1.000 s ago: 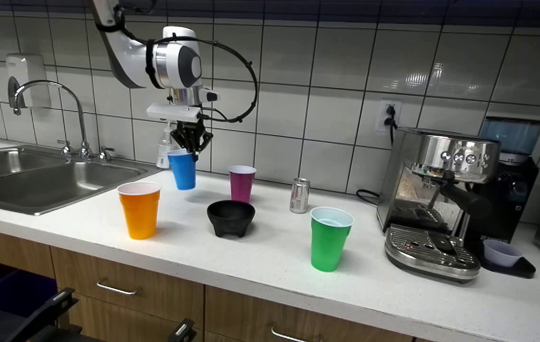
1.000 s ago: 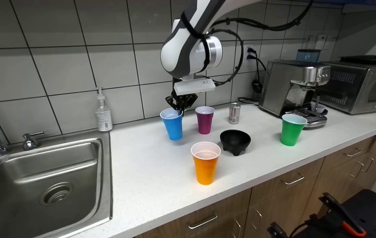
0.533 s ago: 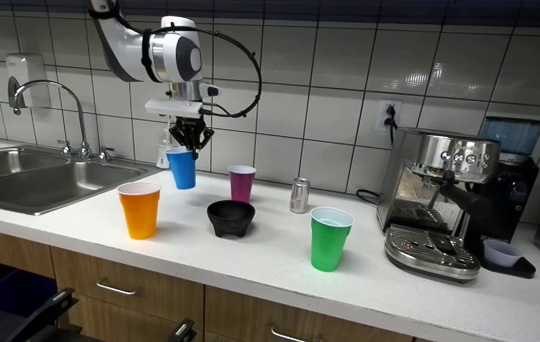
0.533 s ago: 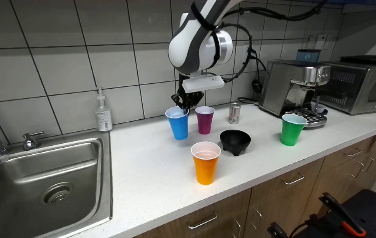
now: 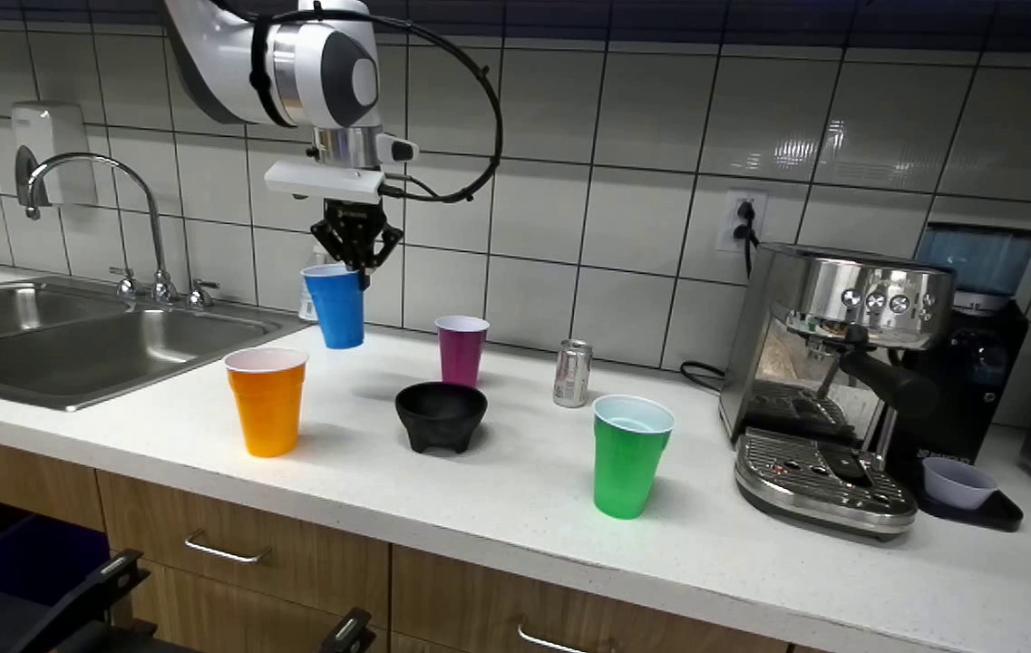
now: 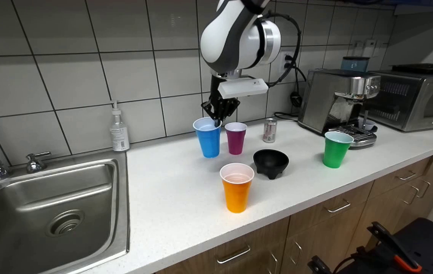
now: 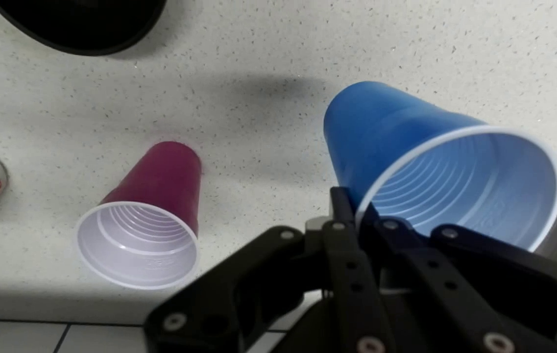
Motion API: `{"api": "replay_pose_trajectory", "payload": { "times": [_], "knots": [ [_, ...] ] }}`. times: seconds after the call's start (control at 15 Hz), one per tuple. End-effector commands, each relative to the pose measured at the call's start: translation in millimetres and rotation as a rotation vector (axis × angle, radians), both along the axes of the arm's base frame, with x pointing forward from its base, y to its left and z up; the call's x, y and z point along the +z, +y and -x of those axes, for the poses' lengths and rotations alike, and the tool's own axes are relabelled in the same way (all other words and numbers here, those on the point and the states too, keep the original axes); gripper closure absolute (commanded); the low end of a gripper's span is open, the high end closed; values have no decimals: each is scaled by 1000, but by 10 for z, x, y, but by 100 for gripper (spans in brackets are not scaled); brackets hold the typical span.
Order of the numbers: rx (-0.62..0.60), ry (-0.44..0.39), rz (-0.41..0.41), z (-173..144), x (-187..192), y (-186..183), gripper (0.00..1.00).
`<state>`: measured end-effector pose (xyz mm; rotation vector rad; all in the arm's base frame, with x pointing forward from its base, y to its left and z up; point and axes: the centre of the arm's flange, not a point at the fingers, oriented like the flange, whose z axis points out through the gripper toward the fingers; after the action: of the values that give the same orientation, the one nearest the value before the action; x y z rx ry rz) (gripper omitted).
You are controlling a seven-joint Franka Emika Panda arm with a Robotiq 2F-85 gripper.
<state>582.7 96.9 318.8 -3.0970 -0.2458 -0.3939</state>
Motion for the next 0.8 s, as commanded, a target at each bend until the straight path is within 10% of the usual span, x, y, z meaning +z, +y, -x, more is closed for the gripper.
{"api": "replay_pose_trajectory", "payload": {
  "times": [0.0,0.73],
  "knots": [
    [32,-14,-41,253,202,-64,99],
    [51,2,-108,675,337,-67,99]
  ]
}}
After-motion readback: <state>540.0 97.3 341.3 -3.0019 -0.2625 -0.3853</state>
